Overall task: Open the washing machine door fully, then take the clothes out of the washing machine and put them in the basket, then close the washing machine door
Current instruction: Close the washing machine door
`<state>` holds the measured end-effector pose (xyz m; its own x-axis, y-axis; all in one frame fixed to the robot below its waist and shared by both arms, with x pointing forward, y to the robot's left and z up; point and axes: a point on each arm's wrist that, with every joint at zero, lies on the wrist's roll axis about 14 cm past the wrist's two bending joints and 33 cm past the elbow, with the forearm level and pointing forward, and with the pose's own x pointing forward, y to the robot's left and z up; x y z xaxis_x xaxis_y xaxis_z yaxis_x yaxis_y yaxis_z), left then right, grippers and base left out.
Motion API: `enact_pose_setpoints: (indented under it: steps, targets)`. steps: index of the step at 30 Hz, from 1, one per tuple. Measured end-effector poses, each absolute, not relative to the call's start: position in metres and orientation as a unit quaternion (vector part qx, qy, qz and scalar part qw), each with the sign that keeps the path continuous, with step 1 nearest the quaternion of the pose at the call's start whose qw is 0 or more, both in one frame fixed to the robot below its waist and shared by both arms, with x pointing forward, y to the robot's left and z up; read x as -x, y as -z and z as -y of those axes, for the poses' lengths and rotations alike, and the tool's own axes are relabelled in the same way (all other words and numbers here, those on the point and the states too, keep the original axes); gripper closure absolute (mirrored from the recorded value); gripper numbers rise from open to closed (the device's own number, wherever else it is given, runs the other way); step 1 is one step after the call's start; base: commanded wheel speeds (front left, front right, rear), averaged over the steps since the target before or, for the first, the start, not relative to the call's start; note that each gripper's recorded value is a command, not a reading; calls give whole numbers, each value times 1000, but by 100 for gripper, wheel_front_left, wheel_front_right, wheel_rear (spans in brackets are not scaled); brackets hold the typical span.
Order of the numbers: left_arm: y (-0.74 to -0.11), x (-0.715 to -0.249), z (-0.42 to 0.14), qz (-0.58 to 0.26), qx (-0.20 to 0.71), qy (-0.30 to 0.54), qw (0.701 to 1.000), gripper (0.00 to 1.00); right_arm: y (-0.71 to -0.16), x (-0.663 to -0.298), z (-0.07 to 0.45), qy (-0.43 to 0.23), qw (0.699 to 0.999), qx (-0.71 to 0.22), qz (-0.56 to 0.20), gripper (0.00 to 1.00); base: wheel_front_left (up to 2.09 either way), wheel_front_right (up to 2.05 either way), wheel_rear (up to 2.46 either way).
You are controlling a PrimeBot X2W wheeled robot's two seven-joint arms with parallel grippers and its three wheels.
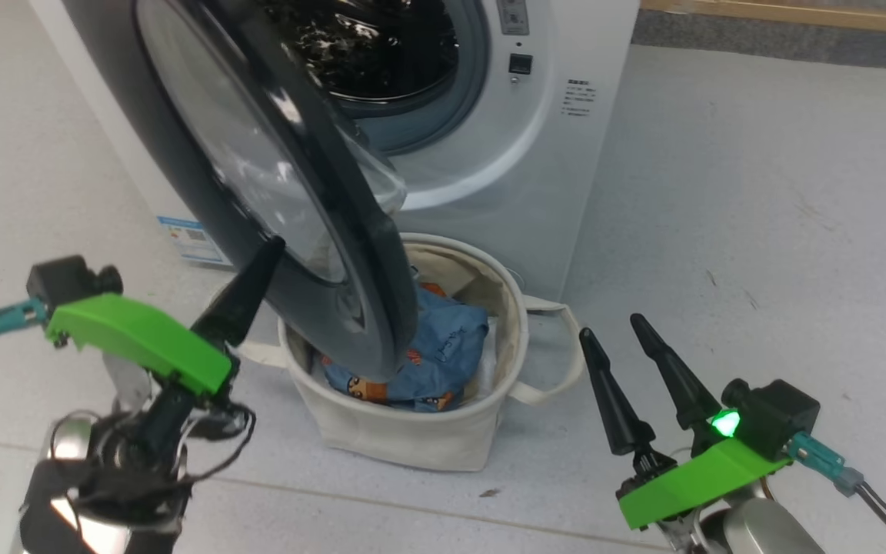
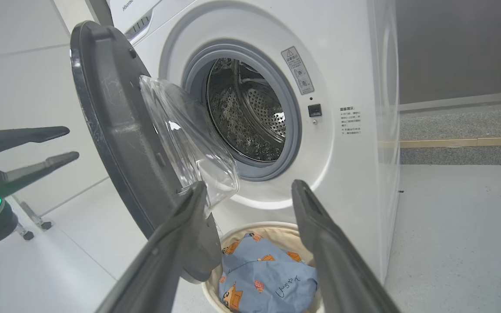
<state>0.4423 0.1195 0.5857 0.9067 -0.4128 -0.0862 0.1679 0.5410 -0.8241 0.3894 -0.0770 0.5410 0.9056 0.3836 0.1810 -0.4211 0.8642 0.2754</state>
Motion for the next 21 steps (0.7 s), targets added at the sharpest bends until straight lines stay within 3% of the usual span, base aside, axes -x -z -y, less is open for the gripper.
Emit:
enact_pose_setpoints:
  steps: [5, 8, 12, 15, 21]
  targets:
    - [-576, -426, -143, -113, 399, 149, 898, 0, -543, -392, 64, -228, 959, -157, 61, 0, 0, 0, 0]
    - [-584, -420, -162, -57, 311, 141, 938, 0, -544, -393, 59, -237, 957, -155, 62, 0, 0, 0, 0]
    - [-582, -407, -171, -4, 201, 136, 970, 0, -547, -393, 54, -246, 955, -152, 65, 0, 0, 0, 0]
    - [-571, -394, -172, 19, 125, 138, 982, 0, -550, -392, 52, -250, 954, -150, 69, 0, 0, 0, 0]
    - [-558, -379, -175, 56, 85, 132, 986, 0, -558, -391, 51, -254, 952, -147, 80, 0, 0, 0, 0]
